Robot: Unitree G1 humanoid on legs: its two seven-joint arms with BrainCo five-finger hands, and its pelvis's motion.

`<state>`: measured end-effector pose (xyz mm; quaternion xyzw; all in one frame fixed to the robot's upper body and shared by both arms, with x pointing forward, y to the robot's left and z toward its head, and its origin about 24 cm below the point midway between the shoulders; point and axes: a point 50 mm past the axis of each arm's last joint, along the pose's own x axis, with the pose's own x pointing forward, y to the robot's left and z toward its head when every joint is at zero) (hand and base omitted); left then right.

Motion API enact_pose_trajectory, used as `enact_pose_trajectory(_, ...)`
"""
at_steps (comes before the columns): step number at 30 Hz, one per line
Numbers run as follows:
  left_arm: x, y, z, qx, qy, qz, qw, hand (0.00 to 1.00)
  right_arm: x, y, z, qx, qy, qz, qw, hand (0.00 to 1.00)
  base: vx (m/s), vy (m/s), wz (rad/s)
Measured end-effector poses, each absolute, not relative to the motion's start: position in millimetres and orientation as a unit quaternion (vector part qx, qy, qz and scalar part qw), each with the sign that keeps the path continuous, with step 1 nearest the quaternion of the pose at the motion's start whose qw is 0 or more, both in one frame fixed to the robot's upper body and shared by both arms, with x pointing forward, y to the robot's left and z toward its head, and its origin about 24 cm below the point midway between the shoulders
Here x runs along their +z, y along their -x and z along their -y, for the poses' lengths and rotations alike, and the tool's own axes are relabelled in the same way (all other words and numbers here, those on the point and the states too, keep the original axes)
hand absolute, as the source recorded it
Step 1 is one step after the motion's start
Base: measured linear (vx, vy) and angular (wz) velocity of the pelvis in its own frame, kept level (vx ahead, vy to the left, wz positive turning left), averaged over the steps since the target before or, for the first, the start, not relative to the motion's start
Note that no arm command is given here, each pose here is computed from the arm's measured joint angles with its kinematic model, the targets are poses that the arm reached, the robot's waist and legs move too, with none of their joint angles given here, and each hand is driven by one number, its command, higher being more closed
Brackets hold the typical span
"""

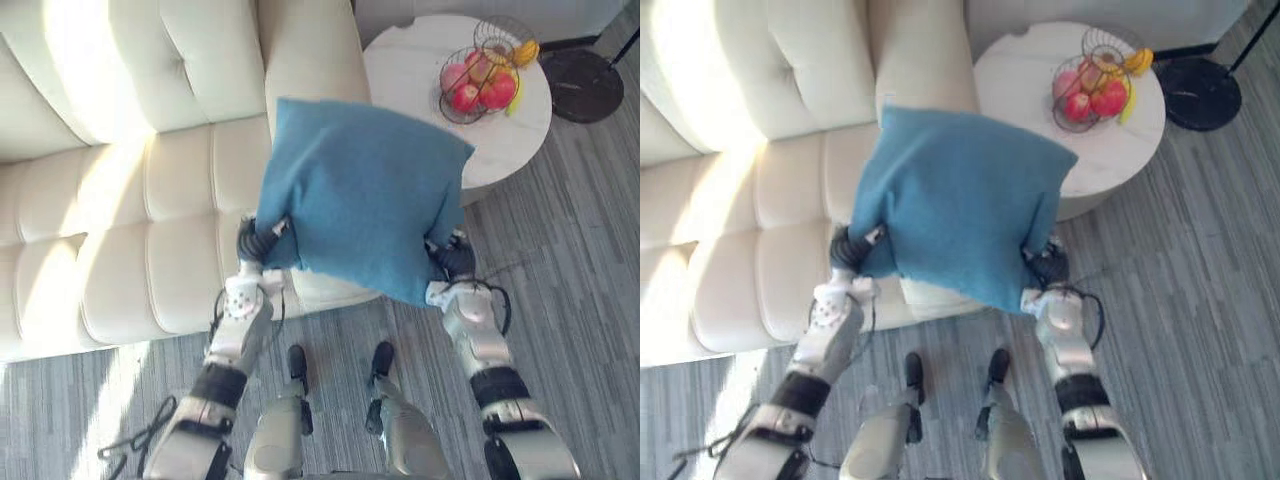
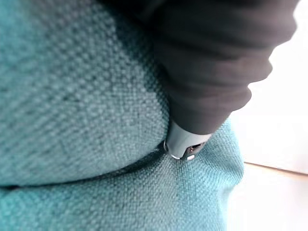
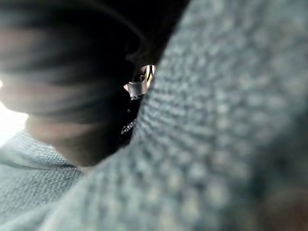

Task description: Pick up cushions and gather them together orderly.

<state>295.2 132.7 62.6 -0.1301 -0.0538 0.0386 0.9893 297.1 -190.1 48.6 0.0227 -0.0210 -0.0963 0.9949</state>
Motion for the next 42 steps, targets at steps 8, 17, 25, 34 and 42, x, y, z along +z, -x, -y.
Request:
enact_pose_trajectory(8, 33.4, -236.5, -135.2, 0.049, 0.155, 0.009, 0.987, 1.0, 34.2, -237.5, 180.7, -0.109, -0.068, 0.025, 0.991, 1.0, 0.03, 0.007, 0.05)
enact_pose_trajectory(17, 34.3, -212.1, -137.3, 0.053, 0.172, 0.011, 0.984, 1.0, 45.9, -218.2, 173.1, -0.094, -0.06, 0.068, 0.991, 1.0, 0.01, 0.007, 0.26)
enact_pose_trajectory(25, 28.2, -209.6, -127.8, 0.041, 0.188, -0.005, 0.981, 1.0, 44.0, -229.8, 182.4, -0.106, -0.023, 0.063, 0.992, 1.0, -0.08, 0.019, 0.91)
enact_pose_trajectory(34, 7.4, -205.2, -128.3, 0.033, 0.2, -0.048, 0.978, 1.0, 41.4, -238.3, 181.0, -0.118, -0.026, 0.057, 0.991, 1.0, 0.05, 0.35, 0.17)
enact_pose_trajectory(42, -11.1, -190.7, -141.1, 0.047, 0.194, -0.089, 0.976, 1.0, 15.9, -238.5, 173.4, -0.098, -0.042, -0.006, 0.994, 1.0, 0.1, 0.321, 0.19)
